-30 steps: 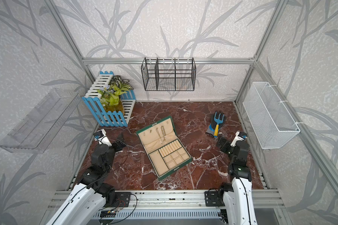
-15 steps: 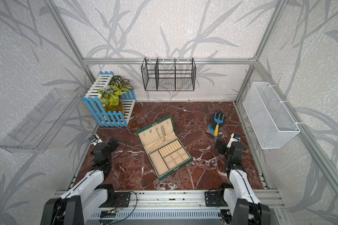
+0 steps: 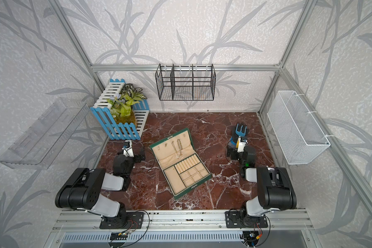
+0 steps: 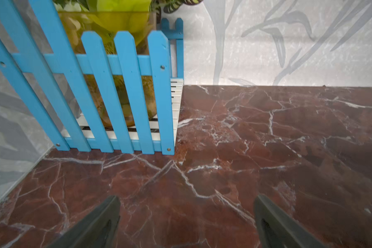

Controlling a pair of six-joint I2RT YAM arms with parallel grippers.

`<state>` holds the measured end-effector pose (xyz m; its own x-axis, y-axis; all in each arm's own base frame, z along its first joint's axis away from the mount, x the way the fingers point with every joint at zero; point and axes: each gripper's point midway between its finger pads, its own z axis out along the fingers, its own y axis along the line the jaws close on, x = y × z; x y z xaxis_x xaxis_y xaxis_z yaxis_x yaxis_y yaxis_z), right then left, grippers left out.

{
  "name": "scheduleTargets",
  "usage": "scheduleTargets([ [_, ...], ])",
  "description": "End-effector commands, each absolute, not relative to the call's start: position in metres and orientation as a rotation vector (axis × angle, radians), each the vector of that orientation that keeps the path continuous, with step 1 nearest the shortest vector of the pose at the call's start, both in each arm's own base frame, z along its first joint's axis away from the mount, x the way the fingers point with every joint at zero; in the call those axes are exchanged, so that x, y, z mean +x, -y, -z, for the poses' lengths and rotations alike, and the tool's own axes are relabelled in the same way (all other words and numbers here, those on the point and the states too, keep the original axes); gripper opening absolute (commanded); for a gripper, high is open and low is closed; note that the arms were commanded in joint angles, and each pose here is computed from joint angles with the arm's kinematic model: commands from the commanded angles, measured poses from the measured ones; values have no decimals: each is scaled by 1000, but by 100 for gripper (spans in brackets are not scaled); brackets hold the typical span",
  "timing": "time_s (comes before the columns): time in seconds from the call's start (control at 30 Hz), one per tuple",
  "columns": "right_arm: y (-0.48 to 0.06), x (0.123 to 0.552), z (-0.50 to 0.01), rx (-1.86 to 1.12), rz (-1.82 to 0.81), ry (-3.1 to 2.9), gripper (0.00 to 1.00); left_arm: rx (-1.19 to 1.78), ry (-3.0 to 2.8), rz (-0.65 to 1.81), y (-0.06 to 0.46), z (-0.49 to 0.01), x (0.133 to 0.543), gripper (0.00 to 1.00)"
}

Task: Put jewelry chain into jewelry box
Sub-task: Reset both arms

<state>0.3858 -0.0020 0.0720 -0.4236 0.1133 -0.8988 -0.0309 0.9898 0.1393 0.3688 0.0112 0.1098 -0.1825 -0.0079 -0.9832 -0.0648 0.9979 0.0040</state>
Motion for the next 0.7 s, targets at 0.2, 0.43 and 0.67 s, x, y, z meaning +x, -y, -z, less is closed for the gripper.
scheduleTargets([
  [0.2, 7, 397, -88, 50, -70, -1966, 99, -85, -1703, -116, -20, -127, 377, 100],
  [0.43, 8, 398, -88, 54, -60, -1971, 99, -86, -1697, -115, -21, -128, 377, 100],
  [0.67, 6, 398, -88, 45, -65, -1968, 99, -86, -1699, -116, -21, -128, 377, 100],
])
